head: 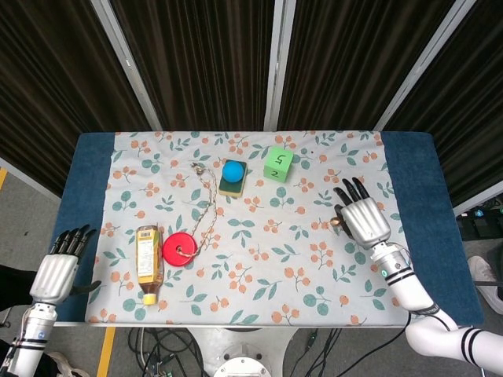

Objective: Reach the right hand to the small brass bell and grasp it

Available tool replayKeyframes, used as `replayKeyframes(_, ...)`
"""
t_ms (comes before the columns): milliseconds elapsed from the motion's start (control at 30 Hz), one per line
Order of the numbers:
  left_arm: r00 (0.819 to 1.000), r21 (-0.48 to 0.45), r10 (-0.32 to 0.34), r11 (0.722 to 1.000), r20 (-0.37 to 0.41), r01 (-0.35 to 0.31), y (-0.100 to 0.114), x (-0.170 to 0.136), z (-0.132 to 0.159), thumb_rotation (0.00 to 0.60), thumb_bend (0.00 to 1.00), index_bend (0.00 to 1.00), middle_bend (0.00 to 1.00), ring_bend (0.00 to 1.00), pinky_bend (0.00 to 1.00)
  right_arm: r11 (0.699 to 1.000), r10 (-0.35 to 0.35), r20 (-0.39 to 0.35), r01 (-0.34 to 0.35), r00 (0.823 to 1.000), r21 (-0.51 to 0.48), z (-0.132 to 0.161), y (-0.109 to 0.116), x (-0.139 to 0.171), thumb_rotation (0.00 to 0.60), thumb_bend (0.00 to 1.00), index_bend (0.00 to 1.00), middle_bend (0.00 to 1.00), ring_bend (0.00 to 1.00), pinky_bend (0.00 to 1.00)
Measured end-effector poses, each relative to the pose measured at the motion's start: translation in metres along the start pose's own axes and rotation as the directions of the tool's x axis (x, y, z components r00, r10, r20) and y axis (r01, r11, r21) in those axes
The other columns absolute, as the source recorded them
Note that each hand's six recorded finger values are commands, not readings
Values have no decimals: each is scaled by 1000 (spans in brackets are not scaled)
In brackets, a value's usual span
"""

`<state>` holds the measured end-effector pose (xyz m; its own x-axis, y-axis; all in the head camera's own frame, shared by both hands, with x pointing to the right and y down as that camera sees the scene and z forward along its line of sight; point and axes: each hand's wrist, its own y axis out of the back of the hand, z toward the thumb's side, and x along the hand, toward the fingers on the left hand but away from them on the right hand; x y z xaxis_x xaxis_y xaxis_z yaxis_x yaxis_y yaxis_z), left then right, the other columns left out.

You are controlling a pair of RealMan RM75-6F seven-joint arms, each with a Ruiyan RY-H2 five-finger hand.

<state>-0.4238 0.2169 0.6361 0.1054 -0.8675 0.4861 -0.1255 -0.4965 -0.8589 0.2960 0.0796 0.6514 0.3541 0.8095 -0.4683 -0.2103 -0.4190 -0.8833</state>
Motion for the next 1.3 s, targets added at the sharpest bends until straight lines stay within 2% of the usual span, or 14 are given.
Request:
replayKeyframes(333,1000,-1,-5,1000,-5,5,-2,0,-1,600,0,0,0,0,7,998,70,-8,-70,998,4,0,-21,7,600,487,822,190,0,0)
replayKeyframes(967,1000,-4,-3,1000,-9,3,-3,-1,-4,600,0,0,0,0,7,987,158,-12,-158,987,26,5,-54,4,600,465,815,189,0,0)
replayKeyframes(1100,1000,-4,-2,1000,-10,2,-2,-1,-4,600,0,0,0,0,7,986,166,-15,-165,986,27,6,-56,4,600,389,781,183,0,0)
replayKeyframes(1300,1000,-4,-1,1000,-9,1,-2,-1,-4,600,0,0,0,0,7,983,181,-14,-181,983,28,4,-57,5,600,212,608,147,0,0)
